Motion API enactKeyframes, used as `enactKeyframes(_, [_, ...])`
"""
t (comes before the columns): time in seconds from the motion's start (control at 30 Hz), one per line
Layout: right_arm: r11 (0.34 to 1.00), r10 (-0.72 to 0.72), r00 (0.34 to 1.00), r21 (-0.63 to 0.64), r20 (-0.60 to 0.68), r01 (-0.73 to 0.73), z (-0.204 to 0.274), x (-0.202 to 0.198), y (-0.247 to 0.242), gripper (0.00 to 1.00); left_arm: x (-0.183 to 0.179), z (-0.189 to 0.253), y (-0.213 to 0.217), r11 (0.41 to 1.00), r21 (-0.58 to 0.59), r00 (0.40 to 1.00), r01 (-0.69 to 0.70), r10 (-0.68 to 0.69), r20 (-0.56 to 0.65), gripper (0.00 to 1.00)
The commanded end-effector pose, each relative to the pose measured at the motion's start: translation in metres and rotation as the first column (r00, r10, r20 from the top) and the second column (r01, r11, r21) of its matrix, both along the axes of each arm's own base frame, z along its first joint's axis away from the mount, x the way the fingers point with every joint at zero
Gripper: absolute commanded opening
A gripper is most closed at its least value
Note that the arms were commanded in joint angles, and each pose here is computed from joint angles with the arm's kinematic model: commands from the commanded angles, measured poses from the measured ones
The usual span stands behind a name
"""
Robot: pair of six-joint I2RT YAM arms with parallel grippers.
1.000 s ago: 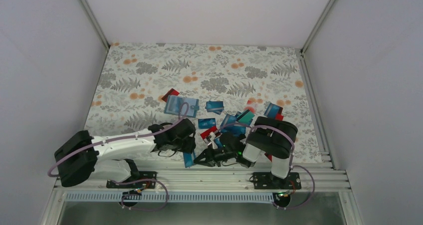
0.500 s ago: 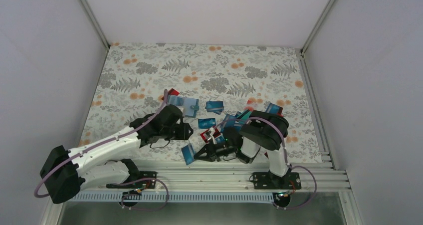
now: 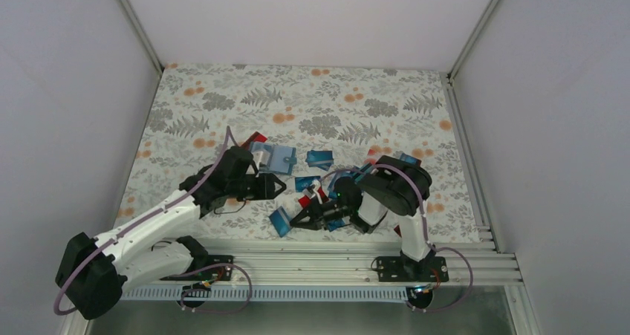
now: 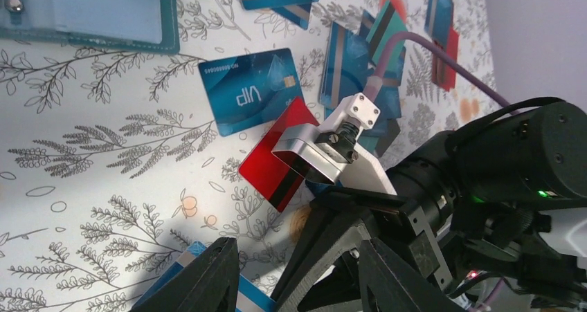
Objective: Put the credit cards into the card holder
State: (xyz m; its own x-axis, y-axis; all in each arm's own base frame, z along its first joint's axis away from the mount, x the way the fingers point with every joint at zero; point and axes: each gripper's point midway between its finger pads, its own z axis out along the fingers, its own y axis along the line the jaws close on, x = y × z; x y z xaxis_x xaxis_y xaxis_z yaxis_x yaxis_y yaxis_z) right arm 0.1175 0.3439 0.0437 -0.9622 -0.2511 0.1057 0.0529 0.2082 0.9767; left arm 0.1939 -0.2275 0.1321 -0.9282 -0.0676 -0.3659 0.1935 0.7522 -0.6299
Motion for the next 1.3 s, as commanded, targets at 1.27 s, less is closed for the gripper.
enactKeyframes(1.27, [0.982,0.092,0.996,-0.165,0.02,-0.088,-0.039,0.012,0.001,0.04,-0.066,-0.14,0.039,0.973,0.227,0.948,-0.025,0.095,-0.304,0.2])
